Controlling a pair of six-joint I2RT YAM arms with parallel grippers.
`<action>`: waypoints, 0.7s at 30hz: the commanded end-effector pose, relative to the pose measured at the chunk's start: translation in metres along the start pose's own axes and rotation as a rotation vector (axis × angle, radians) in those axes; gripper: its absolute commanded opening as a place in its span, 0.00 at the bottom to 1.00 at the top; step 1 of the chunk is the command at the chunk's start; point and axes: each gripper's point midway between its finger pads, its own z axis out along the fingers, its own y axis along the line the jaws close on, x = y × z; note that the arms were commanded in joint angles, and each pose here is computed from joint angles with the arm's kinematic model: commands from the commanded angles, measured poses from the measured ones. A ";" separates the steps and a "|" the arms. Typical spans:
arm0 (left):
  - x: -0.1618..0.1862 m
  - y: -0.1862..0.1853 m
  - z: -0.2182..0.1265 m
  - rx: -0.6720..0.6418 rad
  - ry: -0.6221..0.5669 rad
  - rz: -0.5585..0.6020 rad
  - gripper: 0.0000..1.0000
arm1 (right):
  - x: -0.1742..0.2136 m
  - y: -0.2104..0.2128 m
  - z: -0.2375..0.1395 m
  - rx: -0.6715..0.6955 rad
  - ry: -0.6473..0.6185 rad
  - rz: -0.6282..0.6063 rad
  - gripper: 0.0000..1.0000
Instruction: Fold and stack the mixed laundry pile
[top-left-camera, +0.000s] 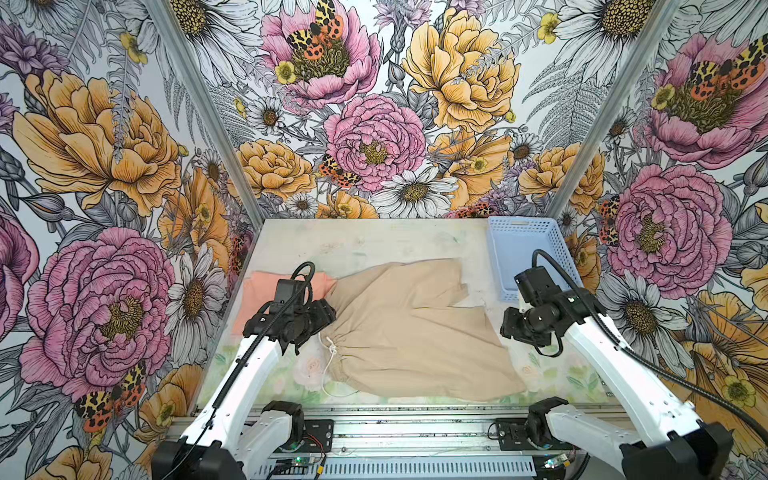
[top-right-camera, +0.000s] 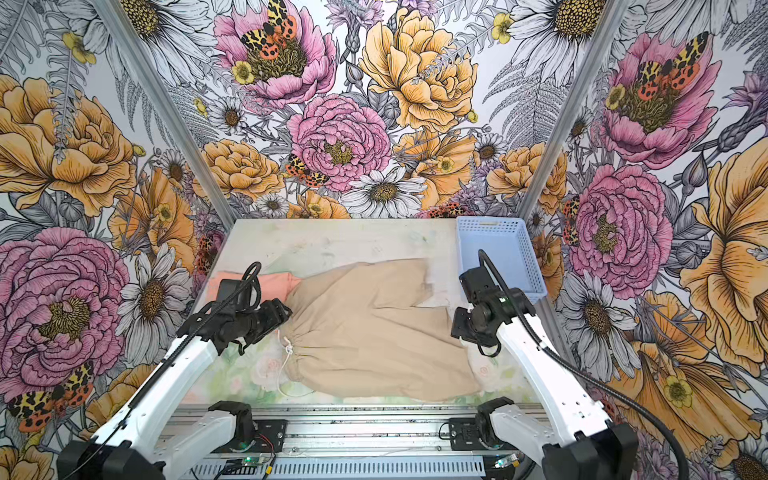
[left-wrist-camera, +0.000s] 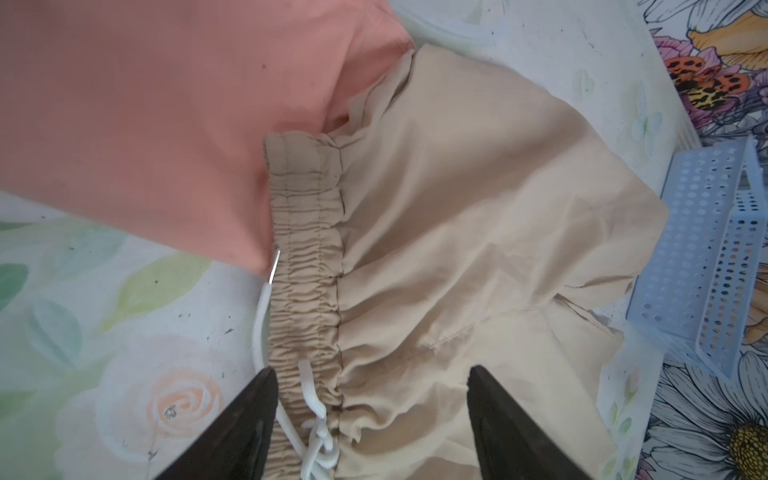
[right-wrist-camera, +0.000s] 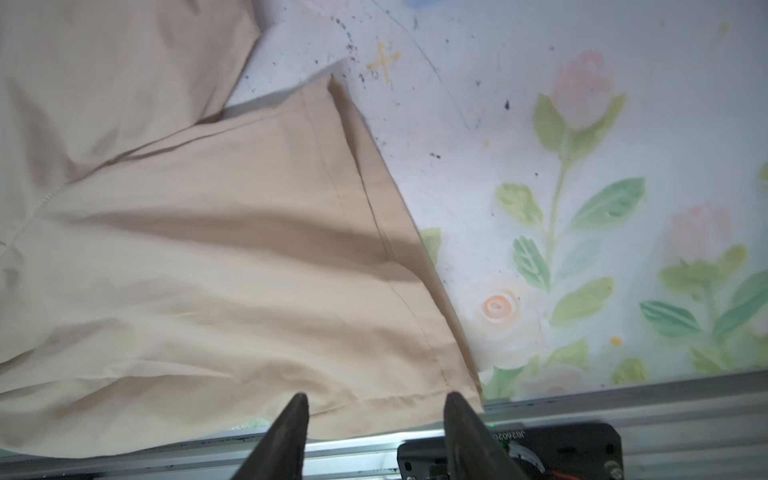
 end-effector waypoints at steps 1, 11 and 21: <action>-0.039 -0.003 0.013 0.005 -0.117 0.027 0.70 | -0.076 0.047 0.001 -0.131 -0.183 -0.114 0.59; -0.084 0.012 0.043 -0.008 -0.177 -0.008 0.65 | -0.229 0.103 0.073 -0.384 -0.269 -0.037 0.68; -0.075 0.008 0.072 0.010 -0.067 0.004 0.58 | -0.274 0.110 0.106 -0.491 -0.247 0.026 0.69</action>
